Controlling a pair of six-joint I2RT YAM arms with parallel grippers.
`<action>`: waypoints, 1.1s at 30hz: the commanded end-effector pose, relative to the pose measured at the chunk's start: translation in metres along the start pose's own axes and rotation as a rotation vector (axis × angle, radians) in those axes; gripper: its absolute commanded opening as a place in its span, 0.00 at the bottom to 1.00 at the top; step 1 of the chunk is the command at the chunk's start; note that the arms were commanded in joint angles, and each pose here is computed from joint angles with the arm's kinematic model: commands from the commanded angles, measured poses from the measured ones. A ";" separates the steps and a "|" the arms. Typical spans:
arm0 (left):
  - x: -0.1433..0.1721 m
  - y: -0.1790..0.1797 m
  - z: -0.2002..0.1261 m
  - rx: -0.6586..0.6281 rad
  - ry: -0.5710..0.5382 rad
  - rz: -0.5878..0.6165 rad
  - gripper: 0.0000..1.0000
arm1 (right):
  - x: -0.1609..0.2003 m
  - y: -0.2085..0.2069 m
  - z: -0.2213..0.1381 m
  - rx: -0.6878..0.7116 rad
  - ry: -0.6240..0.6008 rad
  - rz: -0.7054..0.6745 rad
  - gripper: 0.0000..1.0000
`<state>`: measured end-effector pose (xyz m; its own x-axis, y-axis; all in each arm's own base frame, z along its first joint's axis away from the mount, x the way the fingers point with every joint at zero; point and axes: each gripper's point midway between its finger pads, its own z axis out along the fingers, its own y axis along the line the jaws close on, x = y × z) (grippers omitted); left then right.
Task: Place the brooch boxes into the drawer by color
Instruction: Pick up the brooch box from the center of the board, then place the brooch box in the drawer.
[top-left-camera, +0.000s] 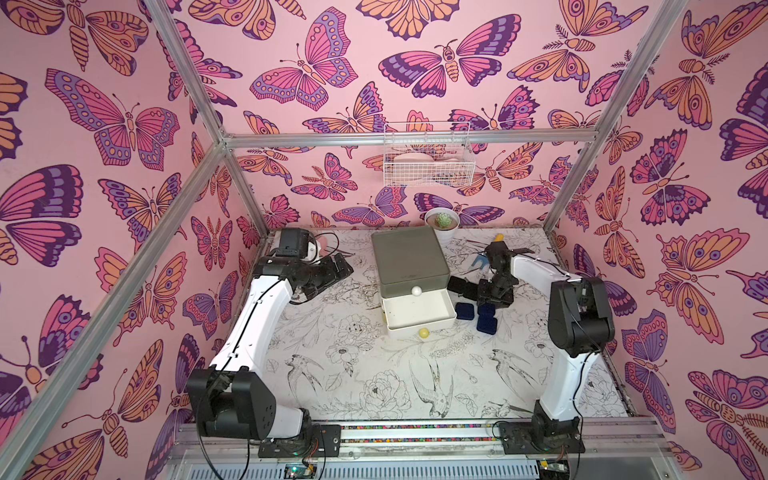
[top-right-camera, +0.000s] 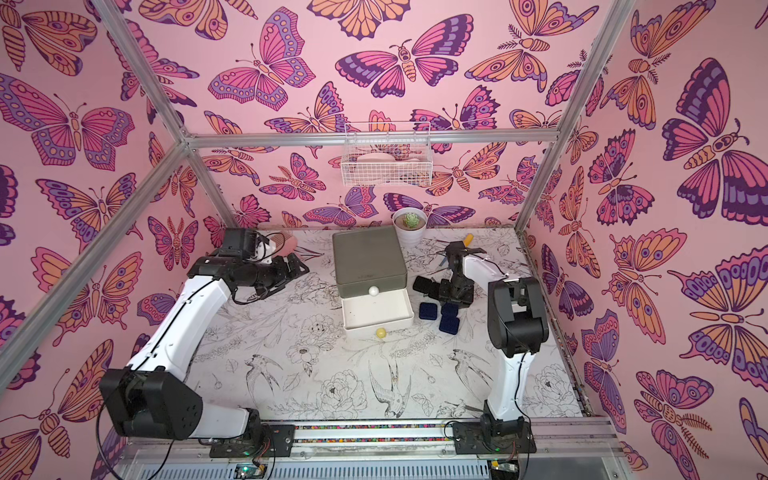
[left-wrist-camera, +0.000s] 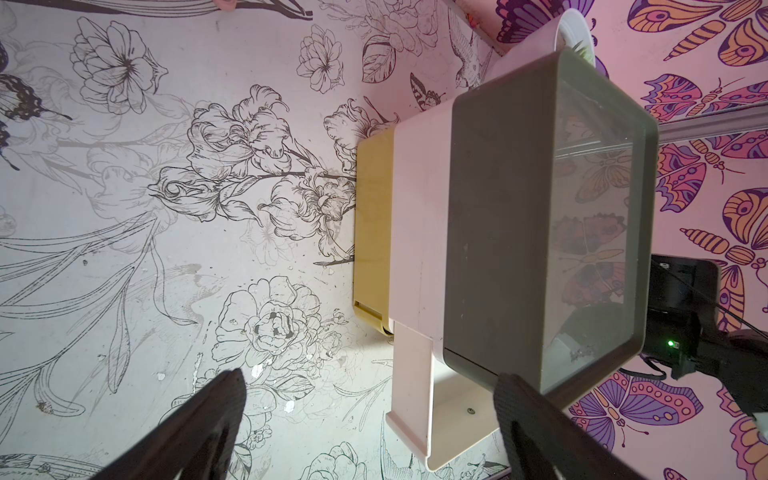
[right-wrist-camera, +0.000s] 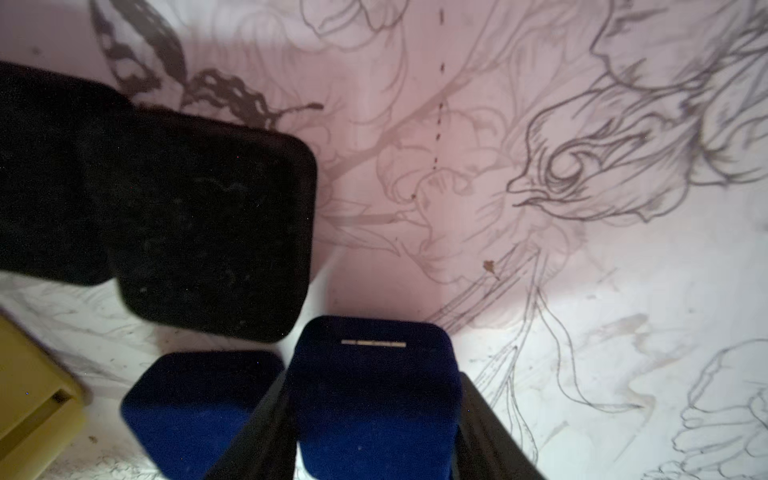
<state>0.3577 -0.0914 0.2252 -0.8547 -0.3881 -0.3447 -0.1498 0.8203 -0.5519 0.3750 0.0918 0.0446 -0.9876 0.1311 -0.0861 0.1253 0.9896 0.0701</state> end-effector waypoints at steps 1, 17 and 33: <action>0.001 0.001 -0.005 -0.002 -0.013 0.012 1.00 | -0.013 0.006 -0.049 -0.013 -0.144 -0.009 0.42; 0.000 0.002 -0.006 -0.010 -0.022 0.008 1.00 | 0.013 0.112 -0.193 -0.349 -0.662 -0.326 0.37; 0.002 0.003 -0.003 -0.011 -0.010 0.000 1.00 | 0.125 0.224 -0.182 -0.580 -0.573 -0.691 0.36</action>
<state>0.3578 -0.0905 0.2252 -0.8530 -0.3896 -0.3473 -0.1522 0.8222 -0.5484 0.2661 0.3006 0.2269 -0.6308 -0.2753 -0.7255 -0.6295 0.7283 0.2709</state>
